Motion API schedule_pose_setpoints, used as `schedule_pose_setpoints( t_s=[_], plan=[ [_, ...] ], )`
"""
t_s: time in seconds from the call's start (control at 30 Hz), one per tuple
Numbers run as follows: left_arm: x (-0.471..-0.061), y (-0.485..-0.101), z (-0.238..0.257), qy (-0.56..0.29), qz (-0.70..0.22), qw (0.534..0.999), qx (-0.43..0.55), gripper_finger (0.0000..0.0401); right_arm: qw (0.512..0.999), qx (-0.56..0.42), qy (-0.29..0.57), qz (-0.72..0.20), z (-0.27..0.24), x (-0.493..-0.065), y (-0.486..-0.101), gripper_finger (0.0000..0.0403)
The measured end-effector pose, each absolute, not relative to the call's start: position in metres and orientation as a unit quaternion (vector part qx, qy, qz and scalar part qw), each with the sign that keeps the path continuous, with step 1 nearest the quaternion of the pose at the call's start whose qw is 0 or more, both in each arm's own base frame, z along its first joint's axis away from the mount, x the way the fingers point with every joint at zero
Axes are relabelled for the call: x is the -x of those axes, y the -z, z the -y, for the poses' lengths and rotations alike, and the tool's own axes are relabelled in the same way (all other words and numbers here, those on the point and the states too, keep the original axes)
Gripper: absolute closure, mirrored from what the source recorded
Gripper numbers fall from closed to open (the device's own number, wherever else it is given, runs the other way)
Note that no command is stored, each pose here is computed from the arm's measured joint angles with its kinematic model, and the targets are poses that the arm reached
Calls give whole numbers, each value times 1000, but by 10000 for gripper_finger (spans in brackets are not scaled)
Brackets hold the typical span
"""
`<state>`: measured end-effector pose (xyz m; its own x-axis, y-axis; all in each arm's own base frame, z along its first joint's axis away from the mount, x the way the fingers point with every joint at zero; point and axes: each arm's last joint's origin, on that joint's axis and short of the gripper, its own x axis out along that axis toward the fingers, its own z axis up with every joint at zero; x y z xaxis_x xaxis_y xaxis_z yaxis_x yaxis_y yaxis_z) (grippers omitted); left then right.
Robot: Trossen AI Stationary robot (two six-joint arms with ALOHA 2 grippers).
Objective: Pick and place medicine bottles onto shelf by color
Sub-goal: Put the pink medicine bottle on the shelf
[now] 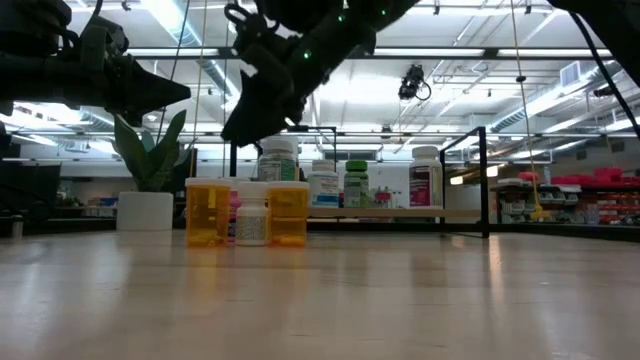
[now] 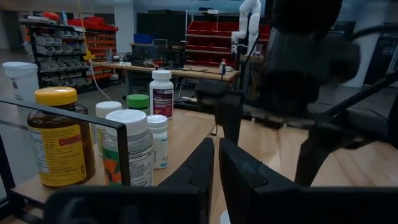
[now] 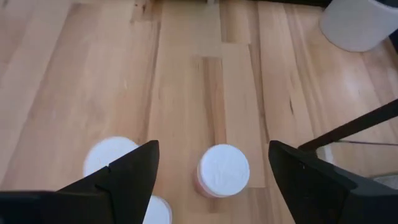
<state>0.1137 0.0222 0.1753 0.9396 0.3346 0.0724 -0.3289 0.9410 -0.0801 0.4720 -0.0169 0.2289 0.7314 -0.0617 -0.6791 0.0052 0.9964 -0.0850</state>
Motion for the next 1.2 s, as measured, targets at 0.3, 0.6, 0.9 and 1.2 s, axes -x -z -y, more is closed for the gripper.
schedule_pose_setpoints(
  t_s=[0.3, 0.6, 0.9, 1.2],
  plan=[
    [-114, -175, -22, -168, 43, 984, 33, 361, 937, 40, 29, -346, 25, -467, -197, 94],
    [-114, -175, -22, -169, 42, 984, 33, 369, 946, 34, 31, -321, 29, -465, -187, 94],
    [-114, -175, -22, -168, 42, 984, 33, 364, 953, 30, 28, -299, 40, -467, -178, 94],
    [-114, -176, -22, -168, 46, 984, 33, 365, 952, 36, 25, -304, 41, -474, -155, 94]
  ],
)
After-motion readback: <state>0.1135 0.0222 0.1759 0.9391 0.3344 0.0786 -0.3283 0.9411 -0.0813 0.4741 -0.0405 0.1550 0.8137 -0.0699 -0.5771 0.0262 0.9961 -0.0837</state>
